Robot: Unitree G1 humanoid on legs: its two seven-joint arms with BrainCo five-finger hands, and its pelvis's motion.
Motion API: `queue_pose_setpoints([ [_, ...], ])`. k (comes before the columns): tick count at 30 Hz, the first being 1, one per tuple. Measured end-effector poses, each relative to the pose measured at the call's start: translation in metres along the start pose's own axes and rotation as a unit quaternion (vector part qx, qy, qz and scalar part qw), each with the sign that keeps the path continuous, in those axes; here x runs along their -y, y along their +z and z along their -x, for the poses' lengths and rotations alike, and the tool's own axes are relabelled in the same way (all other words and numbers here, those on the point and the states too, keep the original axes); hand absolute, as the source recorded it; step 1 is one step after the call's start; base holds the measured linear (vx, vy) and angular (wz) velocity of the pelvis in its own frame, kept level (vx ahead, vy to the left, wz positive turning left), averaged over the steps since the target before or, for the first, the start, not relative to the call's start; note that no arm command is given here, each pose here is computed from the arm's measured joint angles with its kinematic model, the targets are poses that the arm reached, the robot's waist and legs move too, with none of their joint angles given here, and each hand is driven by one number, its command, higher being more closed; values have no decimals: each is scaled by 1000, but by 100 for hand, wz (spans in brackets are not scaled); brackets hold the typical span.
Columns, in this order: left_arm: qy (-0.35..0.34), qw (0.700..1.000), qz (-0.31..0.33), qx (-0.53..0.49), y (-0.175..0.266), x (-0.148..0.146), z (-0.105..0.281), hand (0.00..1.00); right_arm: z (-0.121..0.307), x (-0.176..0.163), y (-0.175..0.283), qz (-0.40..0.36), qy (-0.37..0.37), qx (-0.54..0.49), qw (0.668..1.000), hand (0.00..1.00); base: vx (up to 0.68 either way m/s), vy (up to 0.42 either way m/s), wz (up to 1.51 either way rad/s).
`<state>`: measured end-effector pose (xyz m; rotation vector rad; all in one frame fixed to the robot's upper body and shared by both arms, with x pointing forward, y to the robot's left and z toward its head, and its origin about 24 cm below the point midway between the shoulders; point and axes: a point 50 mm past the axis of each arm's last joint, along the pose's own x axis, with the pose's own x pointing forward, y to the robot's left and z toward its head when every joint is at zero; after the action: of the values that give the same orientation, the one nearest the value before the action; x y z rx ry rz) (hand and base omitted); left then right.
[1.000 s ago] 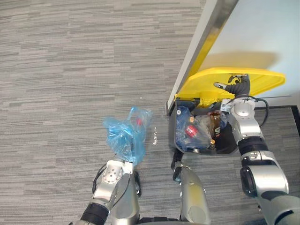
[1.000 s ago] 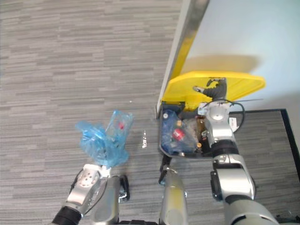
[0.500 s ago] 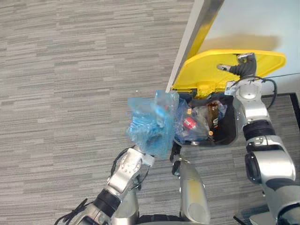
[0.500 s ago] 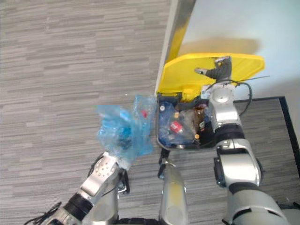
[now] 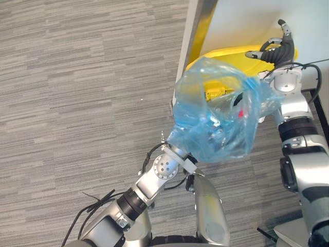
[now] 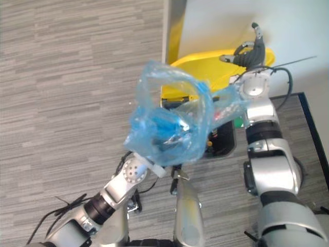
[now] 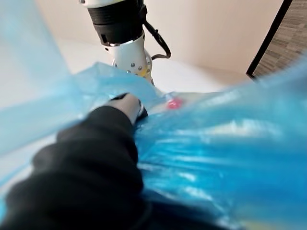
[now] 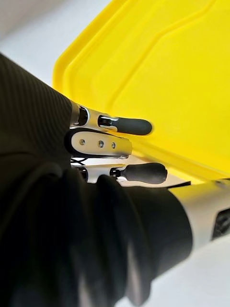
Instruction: Gather rubbish on tea table into small bin, then transfer packed bag to large trash can.
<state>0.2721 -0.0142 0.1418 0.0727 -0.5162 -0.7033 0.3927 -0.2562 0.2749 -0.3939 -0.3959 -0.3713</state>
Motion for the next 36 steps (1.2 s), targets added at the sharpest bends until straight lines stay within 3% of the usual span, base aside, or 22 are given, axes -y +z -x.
queue_pose_setpoints([
  [11, 21, 980, -156, -119, -36, -42, -34, 100, -3, -6, 44, -31, 6, 93, 995, 0, 7, -46, -3],
  [17, 30, 982, -159, -102, -23, -44, -55, 100, 3, -23, 62, -68, 17, 132, 989, 0, 51, -52, -13],
  [29, 47, 983, -141, -106, -23, -40, -60, 100, 20, -48, 78, -127, 40, 170, 976, 0, 11, -64, -5],
  [36, 90, 978, -145, -122, -26, -51, -60, 100, 25, -58, 85, -147, 45, 180, 972, 0, 1, -60, -2],
])
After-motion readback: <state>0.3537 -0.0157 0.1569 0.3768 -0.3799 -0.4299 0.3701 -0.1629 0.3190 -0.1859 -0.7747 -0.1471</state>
